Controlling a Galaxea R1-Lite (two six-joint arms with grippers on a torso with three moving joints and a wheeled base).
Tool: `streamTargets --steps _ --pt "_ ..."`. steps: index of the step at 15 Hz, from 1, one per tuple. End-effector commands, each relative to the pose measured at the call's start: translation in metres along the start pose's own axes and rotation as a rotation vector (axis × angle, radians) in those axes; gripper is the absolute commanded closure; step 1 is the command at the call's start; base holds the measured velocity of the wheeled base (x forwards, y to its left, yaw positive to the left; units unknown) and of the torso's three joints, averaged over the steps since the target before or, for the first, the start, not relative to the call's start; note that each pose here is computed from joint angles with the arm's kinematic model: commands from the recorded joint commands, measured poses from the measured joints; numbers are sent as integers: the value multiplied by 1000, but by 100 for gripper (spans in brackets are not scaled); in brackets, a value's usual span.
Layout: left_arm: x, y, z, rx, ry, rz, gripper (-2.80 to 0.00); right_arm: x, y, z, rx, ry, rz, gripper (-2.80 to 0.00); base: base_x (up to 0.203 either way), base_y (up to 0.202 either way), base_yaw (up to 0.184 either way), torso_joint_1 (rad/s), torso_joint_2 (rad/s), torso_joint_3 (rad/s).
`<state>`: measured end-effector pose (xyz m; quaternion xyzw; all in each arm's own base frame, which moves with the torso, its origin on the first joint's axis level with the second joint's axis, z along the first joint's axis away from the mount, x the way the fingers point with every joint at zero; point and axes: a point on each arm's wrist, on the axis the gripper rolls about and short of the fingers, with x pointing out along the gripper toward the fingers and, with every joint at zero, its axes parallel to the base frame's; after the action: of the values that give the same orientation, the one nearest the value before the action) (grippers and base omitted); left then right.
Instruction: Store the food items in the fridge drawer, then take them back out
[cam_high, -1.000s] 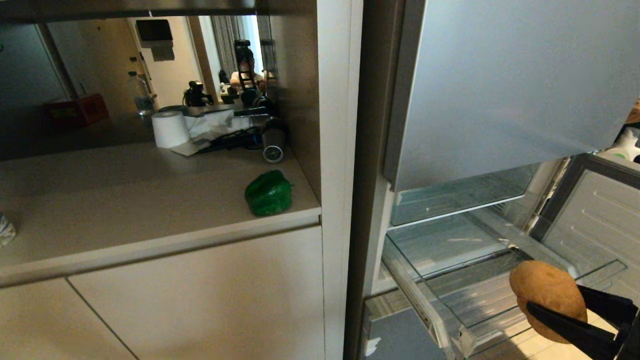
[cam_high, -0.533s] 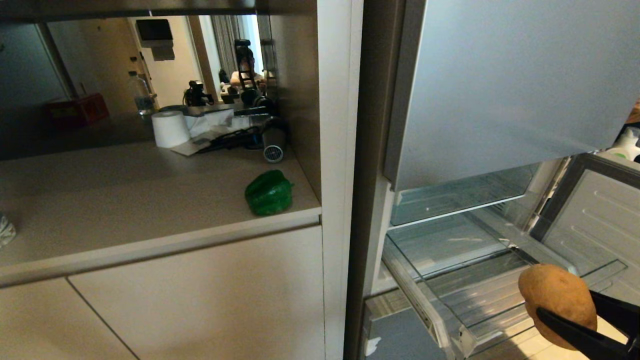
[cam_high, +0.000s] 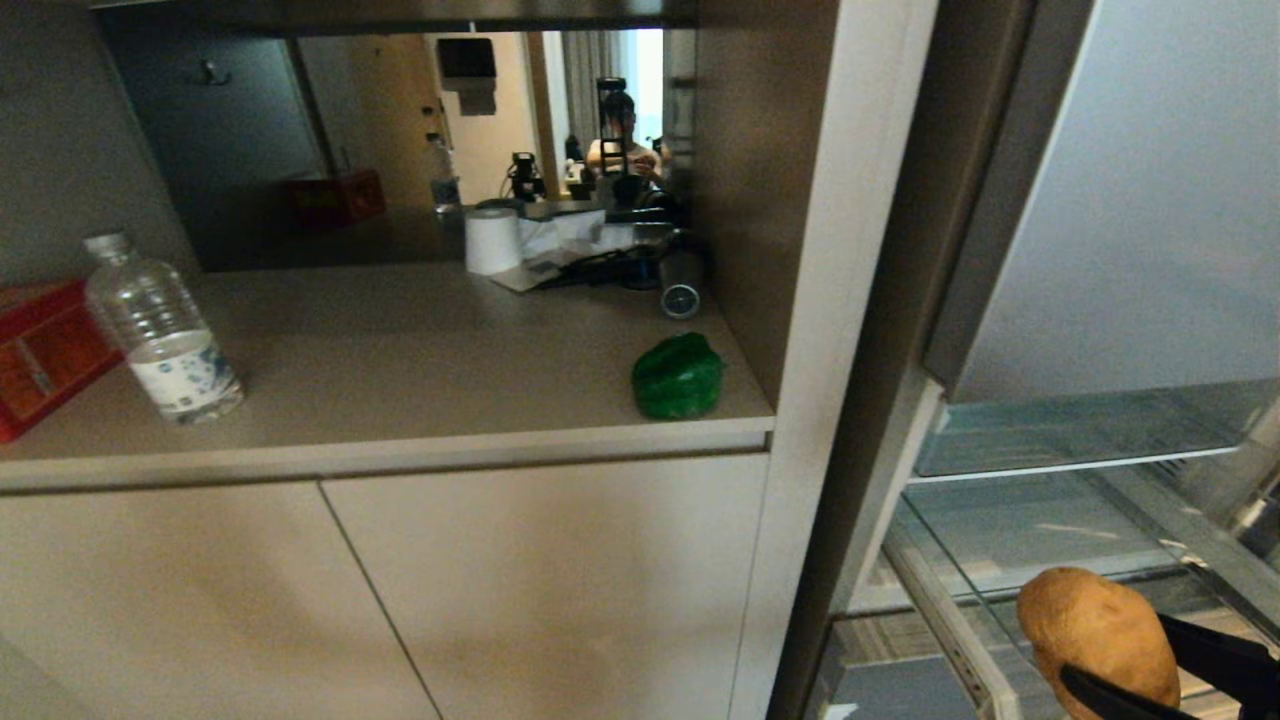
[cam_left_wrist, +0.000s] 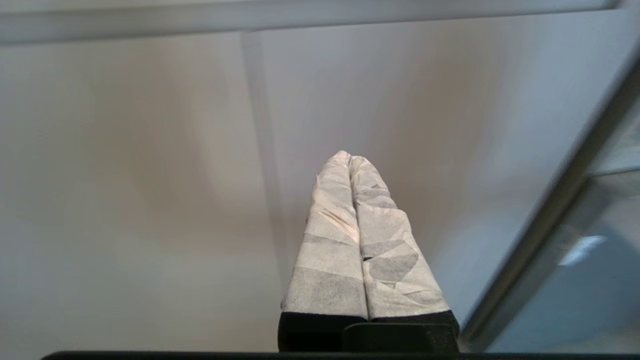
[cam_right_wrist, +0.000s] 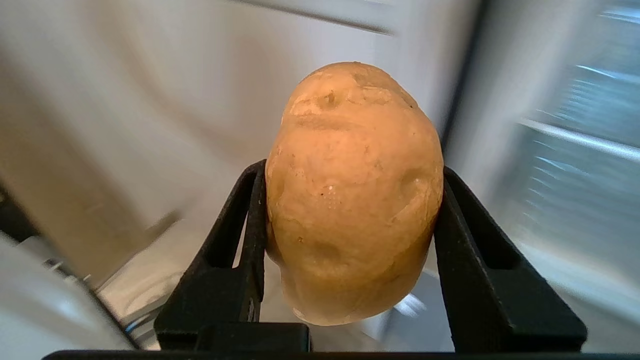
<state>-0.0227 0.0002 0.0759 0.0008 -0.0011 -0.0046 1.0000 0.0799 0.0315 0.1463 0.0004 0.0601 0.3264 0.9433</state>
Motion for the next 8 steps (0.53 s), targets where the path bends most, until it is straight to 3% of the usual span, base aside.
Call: streamTargets --steps 1,4,8 --pt "0 0 0 0 1 0 0 1 2 -3 4 13 56 0 0 -8 171 2 -1 3" --pt "0 0 0 0 1 0 0 9 4 -1 -1 32 259 0 0 -7 116 0 3 1" --pt "0 0 0 0 1 0 0 55 -3 11 1 59 365 0 0 0 0 0 0 0"
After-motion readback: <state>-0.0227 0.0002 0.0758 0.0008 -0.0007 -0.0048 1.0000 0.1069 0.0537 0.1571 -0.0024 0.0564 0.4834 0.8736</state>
